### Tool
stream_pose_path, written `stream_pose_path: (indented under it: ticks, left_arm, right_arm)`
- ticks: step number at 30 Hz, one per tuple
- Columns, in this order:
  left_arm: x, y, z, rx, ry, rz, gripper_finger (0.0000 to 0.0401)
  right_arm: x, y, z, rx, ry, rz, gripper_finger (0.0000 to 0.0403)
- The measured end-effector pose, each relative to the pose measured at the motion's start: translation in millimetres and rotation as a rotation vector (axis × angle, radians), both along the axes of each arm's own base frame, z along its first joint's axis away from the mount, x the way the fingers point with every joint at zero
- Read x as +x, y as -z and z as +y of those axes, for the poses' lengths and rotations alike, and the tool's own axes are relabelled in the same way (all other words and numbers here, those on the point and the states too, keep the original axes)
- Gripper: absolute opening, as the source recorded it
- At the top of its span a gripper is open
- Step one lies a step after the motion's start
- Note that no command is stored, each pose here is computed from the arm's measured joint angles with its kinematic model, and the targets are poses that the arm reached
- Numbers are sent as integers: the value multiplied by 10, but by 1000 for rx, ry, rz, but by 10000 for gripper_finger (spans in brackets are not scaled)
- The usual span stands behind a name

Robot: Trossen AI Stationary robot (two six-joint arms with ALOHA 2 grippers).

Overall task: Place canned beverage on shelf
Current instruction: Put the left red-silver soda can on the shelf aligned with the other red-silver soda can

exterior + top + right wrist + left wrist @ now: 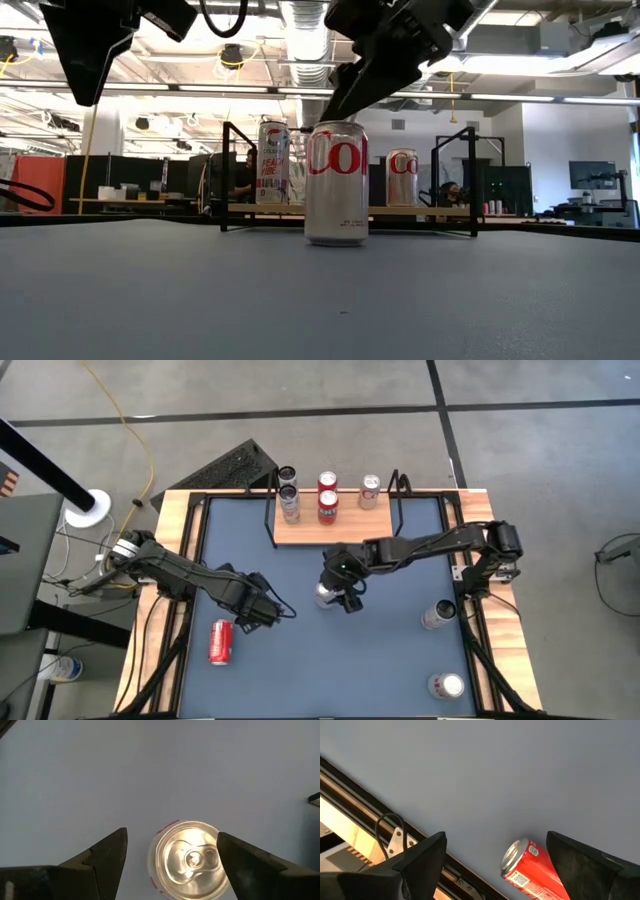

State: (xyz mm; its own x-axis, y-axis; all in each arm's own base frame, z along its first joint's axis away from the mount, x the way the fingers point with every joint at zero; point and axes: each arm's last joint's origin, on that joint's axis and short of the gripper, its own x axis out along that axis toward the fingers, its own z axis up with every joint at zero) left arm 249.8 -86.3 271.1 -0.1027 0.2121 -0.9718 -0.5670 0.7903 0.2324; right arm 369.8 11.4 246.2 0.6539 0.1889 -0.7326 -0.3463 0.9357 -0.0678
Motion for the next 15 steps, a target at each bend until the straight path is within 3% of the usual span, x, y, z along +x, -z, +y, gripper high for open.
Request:
stream_pose_path:
  ticks: [15]
  left_arm:
    - [0,2,1,5,-2,-2,330]
  right_arm:
    - [-2,5,-7,-18,11,5,315]
